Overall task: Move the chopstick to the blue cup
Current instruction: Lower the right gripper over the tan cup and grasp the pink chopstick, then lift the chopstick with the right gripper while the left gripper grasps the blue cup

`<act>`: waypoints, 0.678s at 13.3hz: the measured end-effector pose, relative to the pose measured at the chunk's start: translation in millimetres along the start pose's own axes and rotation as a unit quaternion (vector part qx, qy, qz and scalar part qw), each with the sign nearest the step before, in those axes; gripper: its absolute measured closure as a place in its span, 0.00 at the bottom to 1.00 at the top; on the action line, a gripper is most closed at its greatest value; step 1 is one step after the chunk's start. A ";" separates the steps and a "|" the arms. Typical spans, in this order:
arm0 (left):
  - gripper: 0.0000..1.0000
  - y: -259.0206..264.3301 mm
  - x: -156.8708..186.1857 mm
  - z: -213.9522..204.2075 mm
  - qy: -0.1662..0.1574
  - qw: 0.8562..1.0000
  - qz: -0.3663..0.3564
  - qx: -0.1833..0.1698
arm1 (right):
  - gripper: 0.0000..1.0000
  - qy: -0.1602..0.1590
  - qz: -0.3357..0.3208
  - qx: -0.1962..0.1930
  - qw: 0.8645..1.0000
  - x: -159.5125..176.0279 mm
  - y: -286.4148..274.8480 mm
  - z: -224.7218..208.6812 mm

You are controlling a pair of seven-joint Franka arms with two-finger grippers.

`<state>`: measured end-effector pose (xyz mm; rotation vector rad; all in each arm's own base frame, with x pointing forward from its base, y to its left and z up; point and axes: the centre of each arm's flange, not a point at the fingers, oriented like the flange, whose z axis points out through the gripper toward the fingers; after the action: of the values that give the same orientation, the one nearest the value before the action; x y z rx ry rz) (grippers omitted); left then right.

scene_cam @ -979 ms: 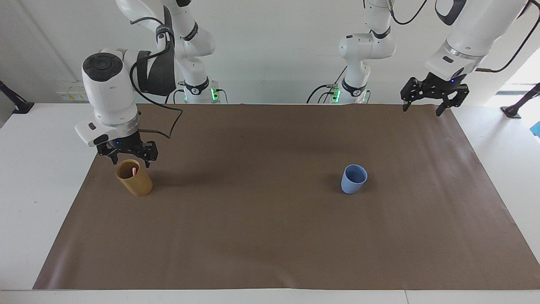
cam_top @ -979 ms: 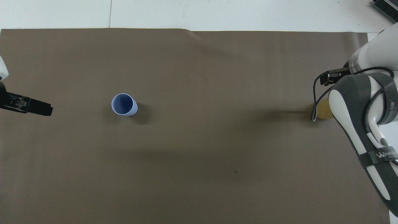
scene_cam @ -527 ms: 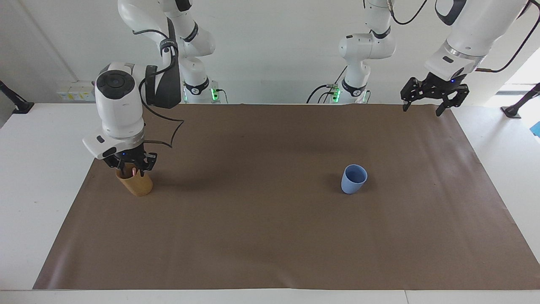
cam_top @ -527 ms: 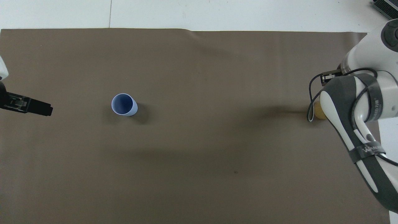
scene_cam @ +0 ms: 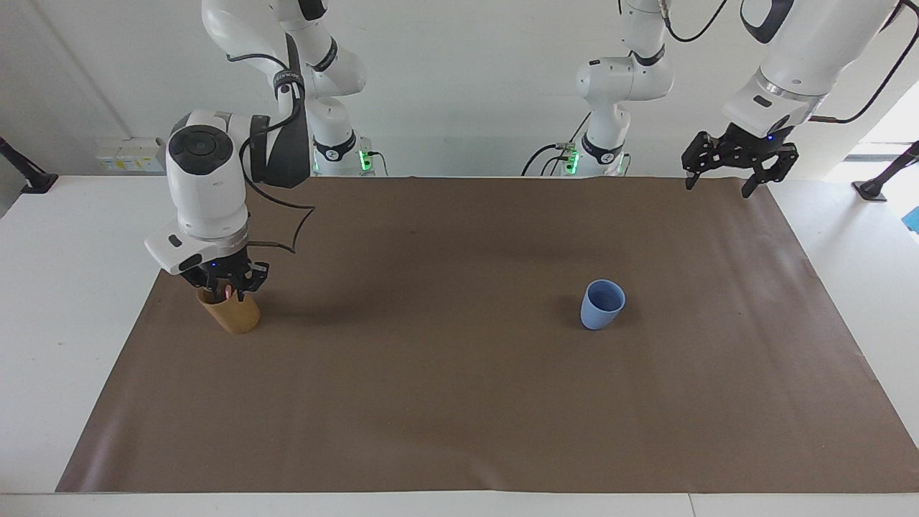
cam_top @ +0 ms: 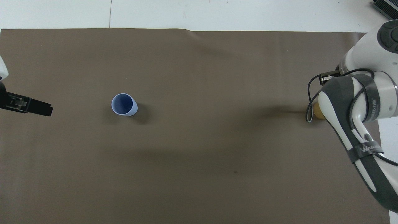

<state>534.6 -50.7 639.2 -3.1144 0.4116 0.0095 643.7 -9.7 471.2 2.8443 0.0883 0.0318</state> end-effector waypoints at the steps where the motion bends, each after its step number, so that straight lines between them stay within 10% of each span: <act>1: 0.00 0.0 0.0 0.0 0.000 1.000 0.000 0.000 | 0.91 0.000 0.000 0.000 1.000 0.0 0.0 0.0; 9: 0.00 0.0 0.0 0.0 0.000 1.000 0.000 0.000 | 0.93 0.002 0.000 0.000 1.000 0.5 0.1 -1.0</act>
<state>534.6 -50.7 639.2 -3.1144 0.4116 0.0095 644.1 -9.6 472.2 2.8443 0.0889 0.0374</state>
